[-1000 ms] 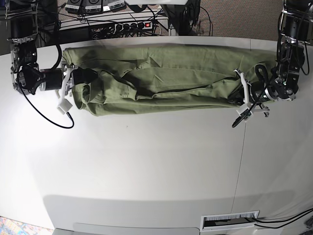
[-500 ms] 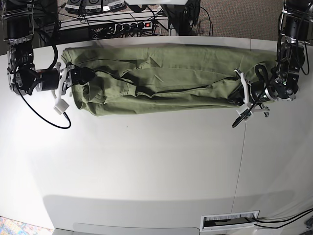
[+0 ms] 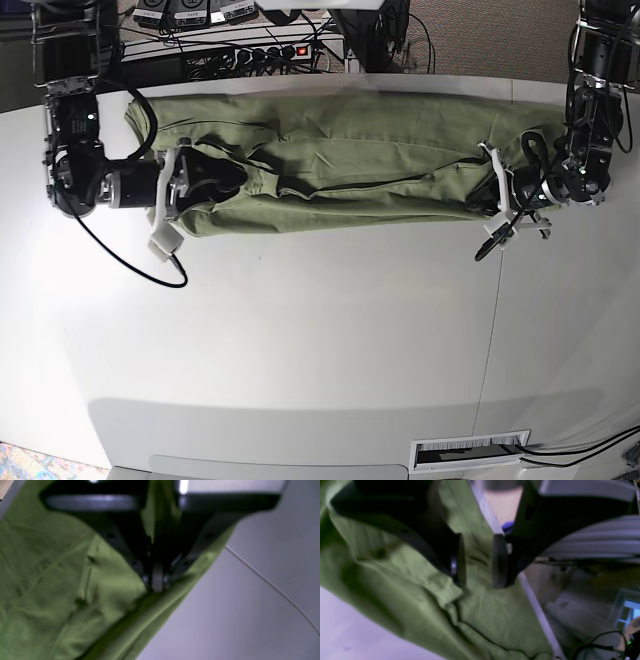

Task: Fold the T-shirt properly
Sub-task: 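Move the left gripper to the shirt's end and grasp it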

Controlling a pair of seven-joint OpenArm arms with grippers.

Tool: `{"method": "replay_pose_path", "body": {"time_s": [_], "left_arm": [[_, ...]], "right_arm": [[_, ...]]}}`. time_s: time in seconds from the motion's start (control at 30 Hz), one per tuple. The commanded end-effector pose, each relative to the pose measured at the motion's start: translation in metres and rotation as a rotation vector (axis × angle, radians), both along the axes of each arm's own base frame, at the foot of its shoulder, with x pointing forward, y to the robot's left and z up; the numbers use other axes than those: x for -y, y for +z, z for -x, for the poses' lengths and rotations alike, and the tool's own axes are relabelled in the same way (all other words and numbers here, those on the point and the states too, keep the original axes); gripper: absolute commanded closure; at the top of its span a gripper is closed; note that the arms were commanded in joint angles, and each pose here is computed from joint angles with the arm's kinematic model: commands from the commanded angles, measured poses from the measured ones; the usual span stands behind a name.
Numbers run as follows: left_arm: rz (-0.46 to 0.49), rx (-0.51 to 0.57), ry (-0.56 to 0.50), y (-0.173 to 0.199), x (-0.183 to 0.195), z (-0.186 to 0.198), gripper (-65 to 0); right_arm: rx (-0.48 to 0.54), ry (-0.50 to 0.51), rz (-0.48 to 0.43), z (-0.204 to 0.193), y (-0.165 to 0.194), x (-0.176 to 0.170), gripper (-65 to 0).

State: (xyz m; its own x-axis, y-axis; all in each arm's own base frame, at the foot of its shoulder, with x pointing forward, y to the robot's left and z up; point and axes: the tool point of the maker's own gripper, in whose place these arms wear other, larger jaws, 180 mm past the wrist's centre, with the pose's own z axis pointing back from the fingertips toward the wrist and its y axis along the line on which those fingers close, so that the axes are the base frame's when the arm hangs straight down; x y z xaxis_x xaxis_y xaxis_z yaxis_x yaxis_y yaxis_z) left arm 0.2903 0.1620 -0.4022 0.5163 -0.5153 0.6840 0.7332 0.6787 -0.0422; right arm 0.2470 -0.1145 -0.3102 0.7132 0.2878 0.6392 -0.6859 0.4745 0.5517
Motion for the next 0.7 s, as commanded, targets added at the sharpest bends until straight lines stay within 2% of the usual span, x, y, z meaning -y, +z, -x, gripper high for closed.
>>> {"method": "replay_pose_path", "body": {"time_s": [0.0, 0.03, 0.07, 0.13, 0.2, 0.3, 0.37, 0.57, 0.67], "left_arm": [[-0.023, 0.024, 0.002, 0.01, -0.01, -0.006, -3.2], [-0.007, 0.031, 0.001, 0.016, -0.009, -0.008, -7.1], [0.015, 0.04, -0.001, 0.023, -0.007, -0.009, -11.5], [0.037, 0.054, -0.001, 0.034, -0.006, -0.012, -19.6], [0.002, 0.06, 0.032, 0.039, -0.011, -0.016, -24.4], [-0.034, 0.069, 0.067, 0.046, -0.018, -0.021, -25.6], [-0.054, 0.074, 0.084, 0.052, -0.024, -0.023, -25.6], [-0.029, -0.033, 0.231, 0.068, -0.06, -0.02, -25.6], [-0.035, -0.037, 0.321, 0.071, -0.087, -0.018, -25.6]], "right_arm": [[0.036, -0.006, -0.03, -0.007, 0.012, -0.003, -19.3], [0.036, -0.006, -0.034, -0.007, 0.01, -0.006, -19.3], [0.038, -0.009, 0.005, -0.008, 0.003, -0.005, -19.1], [0.043, -0.016, 0.11, -0.01, -0.015, 0.001, -17.1], [0.047, -0.023, 0.212, -0.012, -0.031, 0.01, -17.0], [0.054, -0.031, 0.307, -0.014, -0.044, 0.017, -17.0], [0.07, -0.039, 0.334, -0.016, -0.049, 0.017, -17.0], [0.114, -0.026, 0.425, -0.019, -0.064, 0.018, -17.0], [0.126, -0.016, 0.438, -0.019, -0.067, 0.016, -17.0]]}}
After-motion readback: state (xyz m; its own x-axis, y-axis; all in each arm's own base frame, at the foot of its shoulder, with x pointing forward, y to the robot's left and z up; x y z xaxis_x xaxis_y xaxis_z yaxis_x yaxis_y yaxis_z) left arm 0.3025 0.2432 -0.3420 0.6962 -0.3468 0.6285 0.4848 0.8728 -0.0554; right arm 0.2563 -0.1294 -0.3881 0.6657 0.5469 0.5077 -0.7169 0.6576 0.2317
